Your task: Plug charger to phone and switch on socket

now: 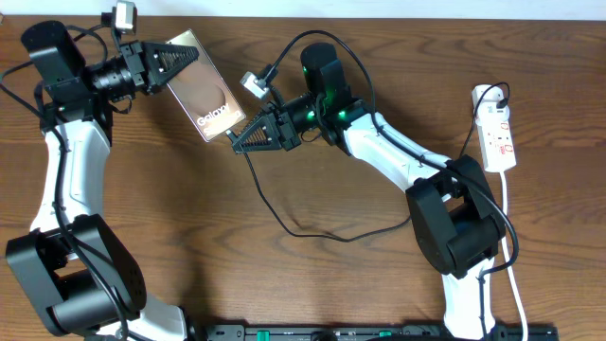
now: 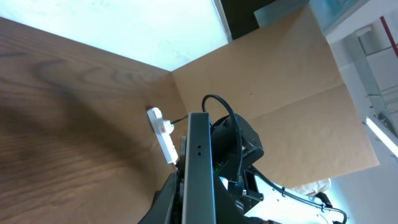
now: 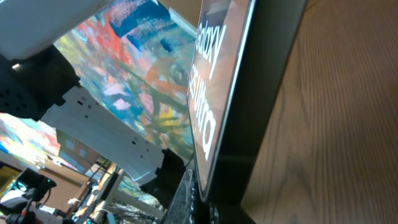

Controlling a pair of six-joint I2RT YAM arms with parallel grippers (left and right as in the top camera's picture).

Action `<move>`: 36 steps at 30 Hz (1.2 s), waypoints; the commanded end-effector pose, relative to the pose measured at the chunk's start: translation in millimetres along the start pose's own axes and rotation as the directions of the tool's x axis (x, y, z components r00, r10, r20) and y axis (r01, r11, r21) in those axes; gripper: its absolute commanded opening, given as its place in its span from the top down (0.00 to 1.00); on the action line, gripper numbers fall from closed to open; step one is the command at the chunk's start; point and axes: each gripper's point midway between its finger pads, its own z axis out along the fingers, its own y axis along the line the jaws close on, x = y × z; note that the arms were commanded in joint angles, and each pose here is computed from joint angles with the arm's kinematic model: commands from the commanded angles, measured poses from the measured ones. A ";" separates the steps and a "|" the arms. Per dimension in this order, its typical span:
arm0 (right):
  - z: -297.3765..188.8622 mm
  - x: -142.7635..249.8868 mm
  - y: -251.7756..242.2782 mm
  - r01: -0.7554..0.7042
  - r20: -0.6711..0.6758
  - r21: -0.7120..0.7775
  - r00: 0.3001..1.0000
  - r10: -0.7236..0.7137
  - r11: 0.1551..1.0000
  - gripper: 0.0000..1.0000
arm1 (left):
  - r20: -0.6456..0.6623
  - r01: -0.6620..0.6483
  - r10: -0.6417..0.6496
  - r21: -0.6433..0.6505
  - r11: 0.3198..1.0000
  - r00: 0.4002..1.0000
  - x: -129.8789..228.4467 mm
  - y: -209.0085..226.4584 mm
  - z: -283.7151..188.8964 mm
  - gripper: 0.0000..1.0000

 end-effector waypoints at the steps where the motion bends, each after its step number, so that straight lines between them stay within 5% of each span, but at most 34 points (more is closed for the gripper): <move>1: -6.5 -6.9 -6.6 -0.002 0.025 0.034 1.000 0.001 0.999 0.99 | -0.035 -0.016 0.017 0.035 0.999 0.999 4.8 -7.5 0.6 0.92; 36: -1.0 -35.4 -21.4 -0.095 0.152 0.147 0.986 0.072 0.985 0.99 | -0.052 -0.079 0.081 0.048 0.996 0.995 9.5 -9.4 9.0 0.93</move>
